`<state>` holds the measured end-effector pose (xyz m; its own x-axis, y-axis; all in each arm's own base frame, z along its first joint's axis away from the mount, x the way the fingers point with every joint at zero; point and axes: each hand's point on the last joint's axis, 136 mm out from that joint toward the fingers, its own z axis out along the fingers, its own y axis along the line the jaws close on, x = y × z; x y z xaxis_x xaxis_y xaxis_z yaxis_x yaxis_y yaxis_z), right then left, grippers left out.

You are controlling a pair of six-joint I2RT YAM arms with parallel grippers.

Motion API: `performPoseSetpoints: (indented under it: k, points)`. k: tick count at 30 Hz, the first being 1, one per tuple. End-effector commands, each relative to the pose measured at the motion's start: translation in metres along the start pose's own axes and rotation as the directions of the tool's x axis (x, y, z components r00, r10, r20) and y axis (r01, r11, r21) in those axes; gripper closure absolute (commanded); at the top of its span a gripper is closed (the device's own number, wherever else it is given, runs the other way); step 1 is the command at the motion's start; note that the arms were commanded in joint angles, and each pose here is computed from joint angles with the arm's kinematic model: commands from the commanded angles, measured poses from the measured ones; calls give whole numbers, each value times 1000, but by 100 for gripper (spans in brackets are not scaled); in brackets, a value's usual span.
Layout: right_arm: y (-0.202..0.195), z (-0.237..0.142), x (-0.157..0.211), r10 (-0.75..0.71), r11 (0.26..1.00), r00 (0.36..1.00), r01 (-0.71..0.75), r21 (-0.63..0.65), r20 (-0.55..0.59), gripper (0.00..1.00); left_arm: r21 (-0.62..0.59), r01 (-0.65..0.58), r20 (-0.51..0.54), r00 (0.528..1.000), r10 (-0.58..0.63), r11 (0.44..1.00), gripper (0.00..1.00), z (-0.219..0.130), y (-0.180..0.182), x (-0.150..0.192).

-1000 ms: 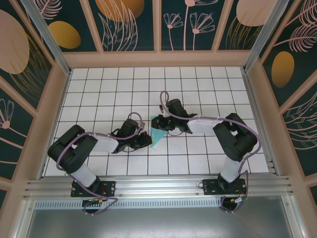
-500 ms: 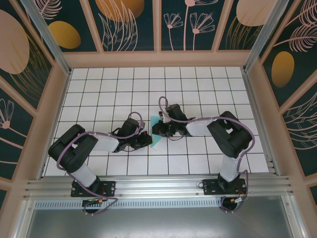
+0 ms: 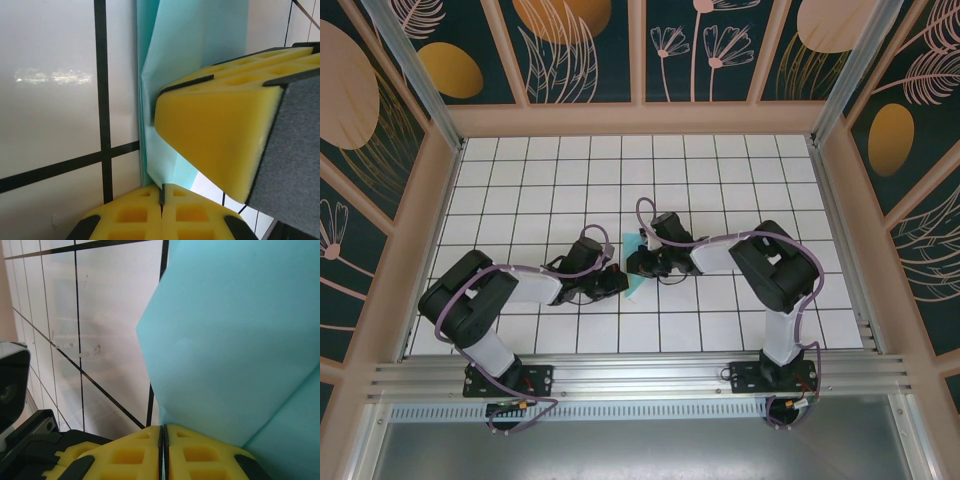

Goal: Fold a paper plane with a square sheet of paper (pick it up from the middle)
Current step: Fourth fold the wing at the center of the table.

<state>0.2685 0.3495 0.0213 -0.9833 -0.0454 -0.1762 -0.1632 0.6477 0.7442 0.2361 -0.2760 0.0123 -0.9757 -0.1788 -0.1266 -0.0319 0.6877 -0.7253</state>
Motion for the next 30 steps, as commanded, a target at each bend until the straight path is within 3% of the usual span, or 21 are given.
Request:
performPoseSetpoints:
  k: [1,3,7,13,16,20,30]
  points:
    - [-24,6,-1,36,994,999,-38,105,19,87,-187,17,-31,999,-23,982,92,0,44,20]
    - [-26,7,2,40,993,999,-41,109,13,87,-189,8,-15,1000,-12,982,84,-3,41,17]
    - [-28,9,4,44,993,999,-44,110,4,87,-159,-13,19,1000,16,987,80,-14,25,9]
    - [-30,10,8,41,992,999,-39,116,-11,87,-107,-6,238,971,31,994,66,-59,0,-17]
    - [-31,11,9,42,992,999,-39,122,-18,86,-61,-23,309,950,41,998,77,-75,-15,-26]
    - [-32,10,9,47,991,999,-45,127,-13,86,1,-104,277,956,99,995,92,-73,-38,-26]
    - [-35,9,7,61,988,998,-60,144,0,86,64,-125,129,985,116,990,100,-31,-39,-15]
